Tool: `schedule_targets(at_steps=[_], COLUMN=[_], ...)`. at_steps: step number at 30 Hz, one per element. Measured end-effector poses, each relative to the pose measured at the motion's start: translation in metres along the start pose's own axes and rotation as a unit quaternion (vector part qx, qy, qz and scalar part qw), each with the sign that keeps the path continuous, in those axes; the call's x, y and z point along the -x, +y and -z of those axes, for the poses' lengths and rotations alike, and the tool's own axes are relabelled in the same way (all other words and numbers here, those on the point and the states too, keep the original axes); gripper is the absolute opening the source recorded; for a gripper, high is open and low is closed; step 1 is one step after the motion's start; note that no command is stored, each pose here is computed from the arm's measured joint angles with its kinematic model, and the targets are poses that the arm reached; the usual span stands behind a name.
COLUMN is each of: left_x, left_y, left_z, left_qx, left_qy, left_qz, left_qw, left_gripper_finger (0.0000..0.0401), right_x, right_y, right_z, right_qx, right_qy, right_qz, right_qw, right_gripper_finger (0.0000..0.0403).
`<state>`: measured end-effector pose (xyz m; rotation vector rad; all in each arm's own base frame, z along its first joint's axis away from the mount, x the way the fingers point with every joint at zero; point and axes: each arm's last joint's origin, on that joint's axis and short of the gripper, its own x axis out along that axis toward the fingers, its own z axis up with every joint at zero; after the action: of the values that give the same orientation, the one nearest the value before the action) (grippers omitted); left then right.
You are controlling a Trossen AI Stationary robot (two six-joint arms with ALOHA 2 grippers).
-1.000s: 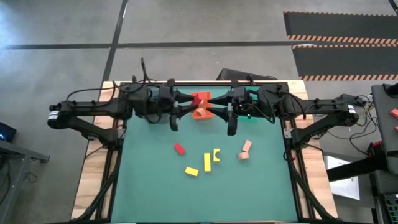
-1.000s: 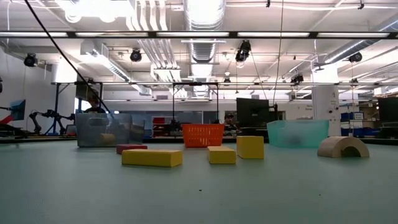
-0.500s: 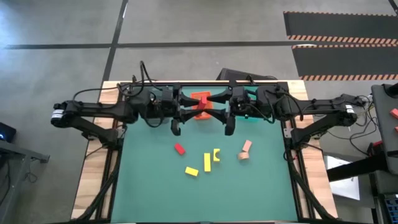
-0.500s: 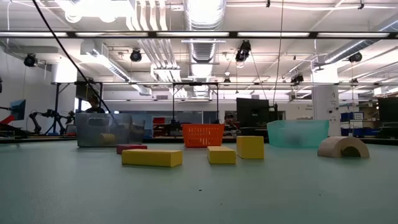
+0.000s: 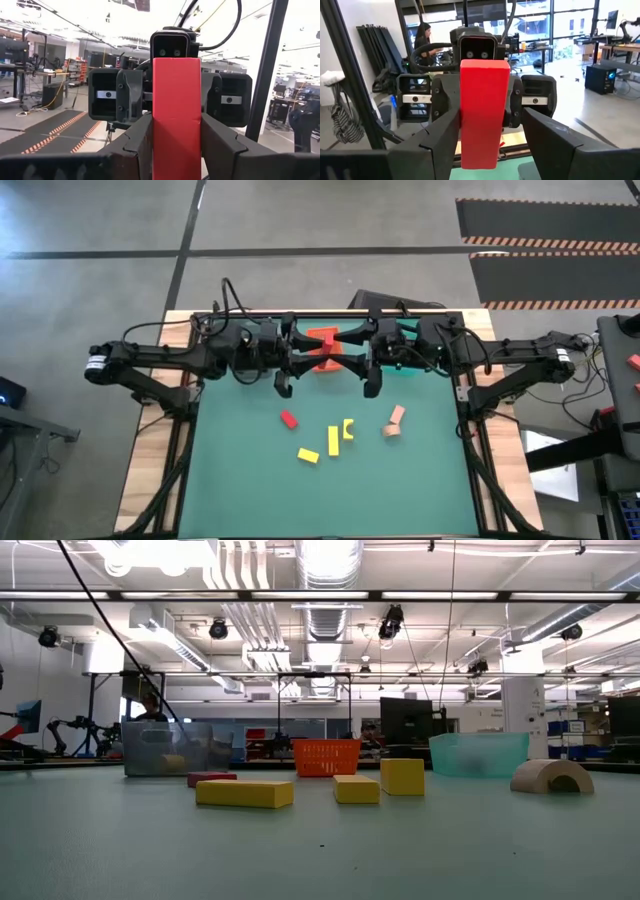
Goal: Sort & place blocks by color
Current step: Put the red block into the green bin
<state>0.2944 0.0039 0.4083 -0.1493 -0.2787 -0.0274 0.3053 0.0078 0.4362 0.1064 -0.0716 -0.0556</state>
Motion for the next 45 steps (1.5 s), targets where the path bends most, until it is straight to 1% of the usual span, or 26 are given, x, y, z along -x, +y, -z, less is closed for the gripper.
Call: schedule_targets(at_steps=[4,7,9,13,22,25,30,32,34,38,40,42,45], left_x=[0.000,-0.002,-0.002,-0.004,-0.006,-0.006,-0.006,-0.006,-0.006,-0.006,-0.006,-0.006,-0.004], left_y=[0.000,0.001,0.001,0.001,0.001,0.001,0.001,0.001,0.001,0.002,0.002,0.003,0.003], left_z=[0.001,0.008,0.007,0.006,0.007,0.007,0.008,0.008,0.008,0.008,0.009,0.010,0.012], left_qx=[-0.001,-0.001,-0.001,0.011,0.011,0.011,0.010,0.010,0.010,0.016,0.025,0.026,0.027], left_qy=[0.006,0.022,0.016,0.010,0.004,0.004,0.006,0.006,0.007,0.009,0.012,0.020,0.034], left_qz=[-0.003,-0.006,-0.005,-0.004,-0.003,-0.003,-0.001,-0.001,-0.001,-0.003,-0.004,-0.006,-0.009], left_qw=[1.000,1.000,1.000,1.000,1.000,1.000,1.000,1.000,1.000,1.000,1.000,0.999,0.999], left_gripper_finger=[0.0116,0.0116,0.0116,0.0116,0.0116,0.0116,0.0116,0.0116,0.0132,0.0196,0.0221,0.0238,0.0247], right_x=[0.004,0.008,0.009,0.008,0.000,-0.001,-0.001,-0.001,-0.001,-0.001,0.000,0.001,0.004], right_y=[0.000,0.000,0.000,0.000,0.000,0.000,0.000,0.000,0.000,0.000,-0.001,-0.003,-0.009], right_z=[-0.004,-0.009,-0.011,-0.009,-0.001,-0.001,-0.001,0.000,-0.001,0.000,0.000,-0.001,-0.001], right_qx=[-0.018,-0.024,-0.030,-0.033,-0.022,-0.015,-0.009,-0.009,-0.007,-0.004,-0.004,-0.008,-0.028], right_qy=[-0.009,-0.017,-0.021,-0.017,-0.003,-0.003,-0.003,-0.003,-0.003,-0.002,0.000,0.004,0.023], right_qz=[-0.001,-0.001,-0.001,0.004,0.006,0.006,0.004,0.004,0.004,0.006,0.007,0.010,0.023], right_qw=[1.000,1.000,0.999,0.999,1.000,1.000,1.000,1.000,1.000,1.000,1.000,1.000,0.999], right_gripper_finger=[0.0208,0.0208,0.0208,0.0208,0.0204,0.0184,0.0124,0.0121,0.0121,0.0121,0.0121,0.0121,0.0121])
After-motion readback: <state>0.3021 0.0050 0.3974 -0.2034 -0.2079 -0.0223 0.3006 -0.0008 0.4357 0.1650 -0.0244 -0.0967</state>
